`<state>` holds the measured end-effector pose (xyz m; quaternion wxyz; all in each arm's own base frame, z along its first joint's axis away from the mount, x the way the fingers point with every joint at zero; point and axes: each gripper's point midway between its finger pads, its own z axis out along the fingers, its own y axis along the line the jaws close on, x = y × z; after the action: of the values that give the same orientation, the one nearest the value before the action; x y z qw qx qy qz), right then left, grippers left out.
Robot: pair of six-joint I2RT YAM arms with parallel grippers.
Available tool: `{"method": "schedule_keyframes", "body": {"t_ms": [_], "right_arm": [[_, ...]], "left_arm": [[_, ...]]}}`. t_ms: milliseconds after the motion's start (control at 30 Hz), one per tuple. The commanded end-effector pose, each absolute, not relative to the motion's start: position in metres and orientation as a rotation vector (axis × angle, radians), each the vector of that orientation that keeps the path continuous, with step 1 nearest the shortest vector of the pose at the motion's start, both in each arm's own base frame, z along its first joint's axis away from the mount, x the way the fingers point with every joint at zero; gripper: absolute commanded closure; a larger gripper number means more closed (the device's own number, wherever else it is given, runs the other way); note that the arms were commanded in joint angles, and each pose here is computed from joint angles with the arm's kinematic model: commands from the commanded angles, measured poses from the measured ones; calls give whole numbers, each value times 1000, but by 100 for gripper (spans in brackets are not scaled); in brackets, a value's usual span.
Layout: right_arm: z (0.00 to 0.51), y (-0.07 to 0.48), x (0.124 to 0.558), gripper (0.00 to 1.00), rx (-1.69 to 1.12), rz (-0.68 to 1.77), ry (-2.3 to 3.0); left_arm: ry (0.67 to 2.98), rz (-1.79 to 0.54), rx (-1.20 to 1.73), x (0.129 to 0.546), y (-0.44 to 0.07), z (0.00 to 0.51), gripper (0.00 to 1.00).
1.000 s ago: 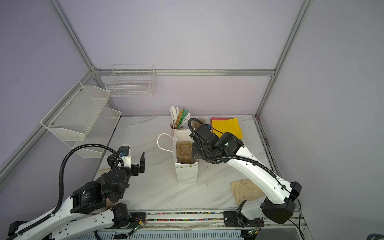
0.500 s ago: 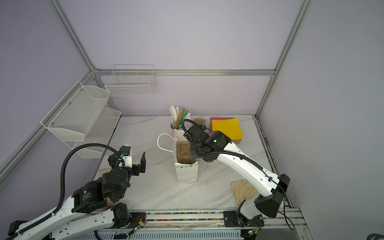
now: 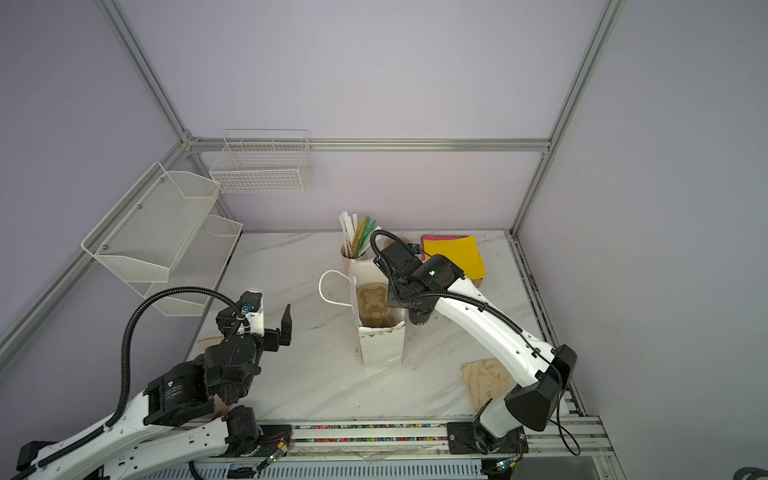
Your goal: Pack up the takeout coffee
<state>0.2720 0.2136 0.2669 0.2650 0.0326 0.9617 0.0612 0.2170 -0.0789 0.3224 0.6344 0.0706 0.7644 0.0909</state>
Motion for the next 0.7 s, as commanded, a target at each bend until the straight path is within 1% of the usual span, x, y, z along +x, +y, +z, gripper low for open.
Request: {"method": "schedule_keyframes", "body": {"t_ms": [0,333,533,667], "right_arm": [[276,202,273,100,109,115,2577],[269,194,276,100,138,66,2576],[293,188,273,100,197,140,2518],[290,184,270,100,206,132,2526]], "left_arm": [[1750,250,182,218,-79,311,0],[1748,253,181,218,-77,311,0],[1752,261,188,219,-79,309,0],[1751,262,188,219,-79,310,0]]}}
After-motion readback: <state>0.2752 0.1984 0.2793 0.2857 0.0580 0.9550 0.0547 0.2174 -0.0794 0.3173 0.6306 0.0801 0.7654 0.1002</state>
